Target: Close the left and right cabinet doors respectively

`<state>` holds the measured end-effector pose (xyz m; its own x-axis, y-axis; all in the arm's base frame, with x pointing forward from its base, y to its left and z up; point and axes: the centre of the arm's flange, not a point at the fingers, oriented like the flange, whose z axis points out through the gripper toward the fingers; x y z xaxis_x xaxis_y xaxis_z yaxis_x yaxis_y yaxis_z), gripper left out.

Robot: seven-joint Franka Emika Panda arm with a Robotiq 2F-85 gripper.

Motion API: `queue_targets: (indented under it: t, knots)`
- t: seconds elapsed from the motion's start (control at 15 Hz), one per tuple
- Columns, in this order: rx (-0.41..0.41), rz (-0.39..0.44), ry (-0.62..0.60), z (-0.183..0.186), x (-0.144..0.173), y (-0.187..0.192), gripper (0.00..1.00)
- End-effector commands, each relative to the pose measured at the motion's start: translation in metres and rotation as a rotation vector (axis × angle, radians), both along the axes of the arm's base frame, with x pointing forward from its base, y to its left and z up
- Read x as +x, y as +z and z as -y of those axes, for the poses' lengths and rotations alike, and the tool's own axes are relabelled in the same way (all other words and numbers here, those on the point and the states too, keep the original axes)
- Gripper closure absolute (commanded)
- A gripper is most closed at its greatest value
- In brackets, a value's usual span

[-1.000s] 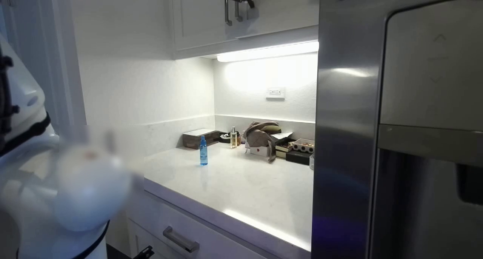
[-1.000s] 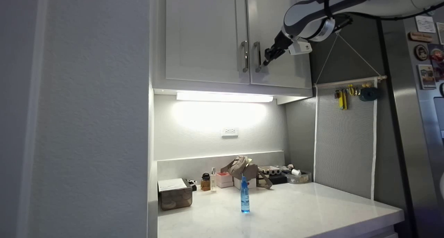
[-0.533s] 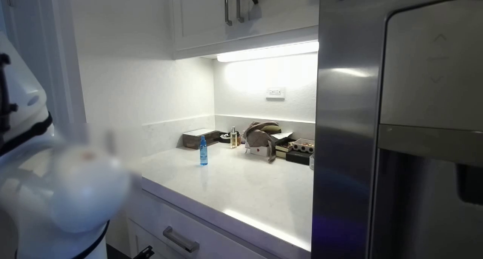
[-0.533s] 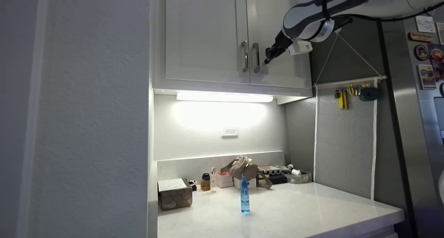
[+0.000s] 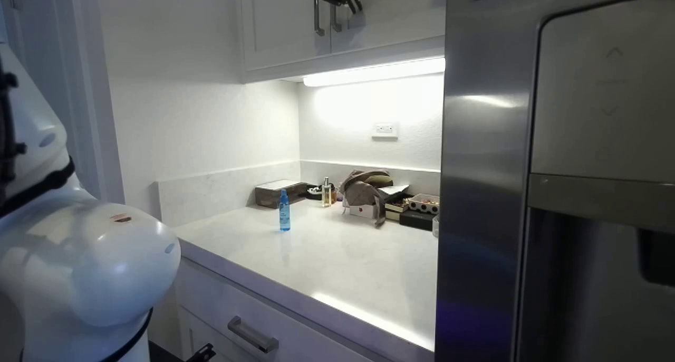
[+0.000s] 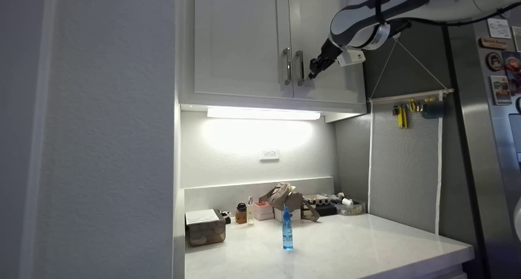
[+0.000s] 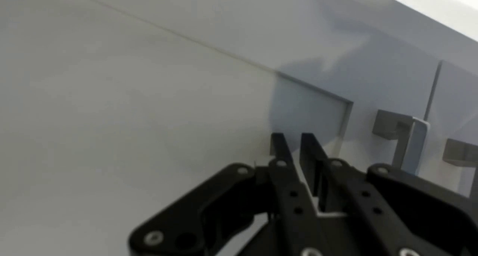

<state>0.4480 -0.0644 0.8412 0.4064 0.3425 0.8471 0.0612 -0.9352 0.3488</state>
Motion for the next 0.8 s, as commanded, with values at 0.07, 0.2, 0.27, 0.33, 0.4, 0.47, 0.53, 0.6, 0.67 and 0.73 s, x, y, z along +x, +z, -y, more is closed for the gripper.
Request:
queue_targets:
  t: [0.07,0.2,0.27,0.33,0.4,0.47,0.53,0.6,0.67,0.73]
  knots:
    - [-0.002,-0.152,-0.032,-0.027,-0.020,-0.001,0.43]
    - [0.005,-0.258,-0.051,-0.042,-0.035,0.000,0.28]
    - [0.011,-0.311,-0.059,-0.047,-0.042,0.000,0.19]
    - [0.020,-0.372,-0.072,-0.051,-0.051,0.002,0.13]
    - [0.032,-0.427,-0.078,-0.056,-0.060,0.004,0.07]
    - [0.040,-0.477,-0.081,-0.057,-0.068,0.005,0.00]
    - [0.051,-0.513,-0.089,-0.059,-0.076,0.008,0.00]
    - [0.058,-0.551,-0.089,-0.059,-0.083,0.009,0.00]
    - [0.068,-0.581,-0.097,-0.057,-0.089,0.013,0.00]
    - [0.082,-0.608,-0.103,-0.055,-0.094,0.018,0.00]
